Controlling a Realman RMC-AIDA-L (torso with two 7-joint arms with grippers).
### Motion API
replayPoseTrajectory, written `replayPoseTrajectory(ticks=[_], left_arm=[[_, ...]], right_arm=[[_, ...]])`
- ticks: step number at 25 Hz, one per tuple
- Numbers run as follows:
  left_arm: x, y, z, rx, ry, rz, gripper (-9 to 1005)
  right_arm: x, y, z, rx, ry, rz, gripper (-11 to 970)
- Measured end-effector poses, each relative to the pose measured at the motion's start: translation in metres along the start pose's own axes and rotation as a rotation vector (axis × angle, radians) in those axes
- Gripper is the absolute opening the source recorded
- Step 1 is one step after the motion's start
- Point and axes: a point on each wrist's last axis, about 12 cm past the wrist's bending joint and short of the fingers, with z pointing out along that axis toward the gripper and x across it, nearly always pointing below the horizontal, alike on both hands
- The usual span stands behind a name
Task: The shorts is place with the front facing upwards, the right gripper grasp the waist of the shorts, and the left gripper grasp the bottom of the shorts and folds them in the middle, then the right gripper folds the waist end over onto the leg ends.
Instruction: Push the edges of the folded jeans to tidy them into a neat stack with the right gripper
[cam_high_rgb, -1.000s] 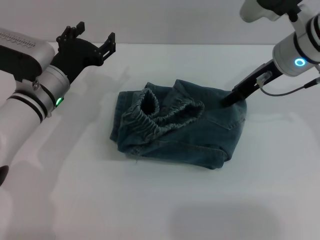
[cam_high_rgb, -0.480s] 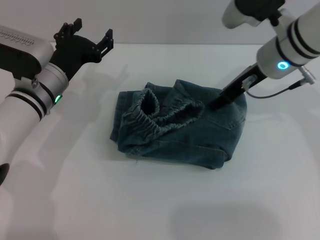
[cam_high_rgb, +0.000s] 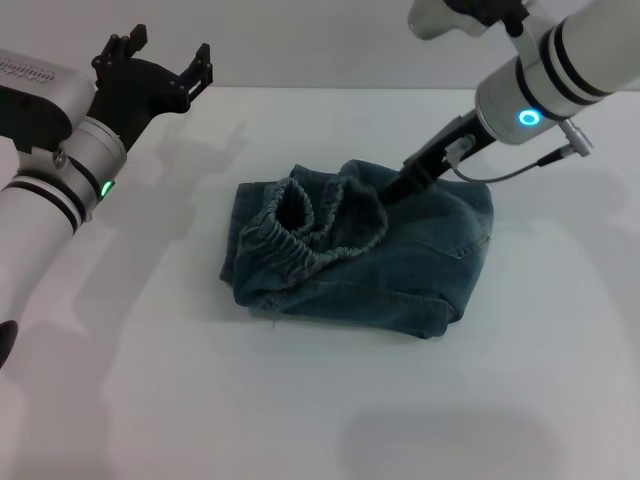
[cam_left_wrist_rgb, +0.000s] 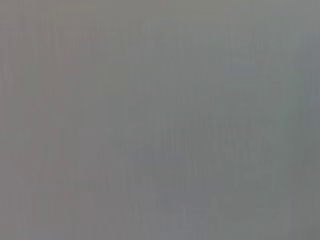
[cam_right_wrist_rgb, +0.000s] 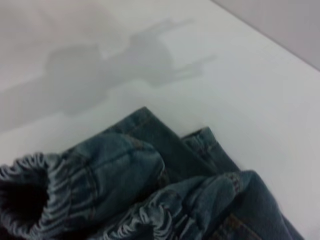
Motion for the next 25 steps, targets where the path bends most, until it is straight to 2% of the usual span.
replayPoseTrajectory(ticks=[5,9,14,18,19,22,23,24,25], left_arm=[[0.000,0.001,0.000,-0.009,-0.004,0.014,769],[0.000,0.002,0.000,-0.014,-0.004,0.016,768],[0.000,0.004,-0.001,-0.025,-0.005,0.009,765],[-0.004,0.014,-0.003,-0.075,-0.038,0.005,764],[-0.006,0.020,-0.003,-0.083,-0.051,0.011,763],[-0.008,0.025,-0.003,-0.079,-0.056,0.014,762],[-0.009,0.026,-0.003,-0.070,-0.058,0.012,762],[-0.010,0.026,-0.003,-0.051,-0.056,0.008,761],[-0.010,0.026,-0.003,-0.038,-0.055,0.003,761]], right_arm=[[-0.012,0.003,-0.001,-0.011,-0.059,0.004,616],[-0.032,0.009,-0.006,-0.021,-0.124,-0.021,616],[-0.037,0.008,-0.008,-0.014,-0.143,-0.022,616],[-0.037,0.006,-0.011,-0.011,-0.155,-0.018,617],[-0.037,0.005,-0.012,-0.008,-0.161,-0.018,617],[-0.033,-0.002,-0.019,0.022,-0.201,0.004,617],[-0.030,-0.008,-0.022,0.044,-0.227,0.025,617],[-0.023,-0.021,-0.028,0.088,-0.282,0.073,617],[-0.023,-0.021,-0.028,0.088,-0.282,0.073,617]])
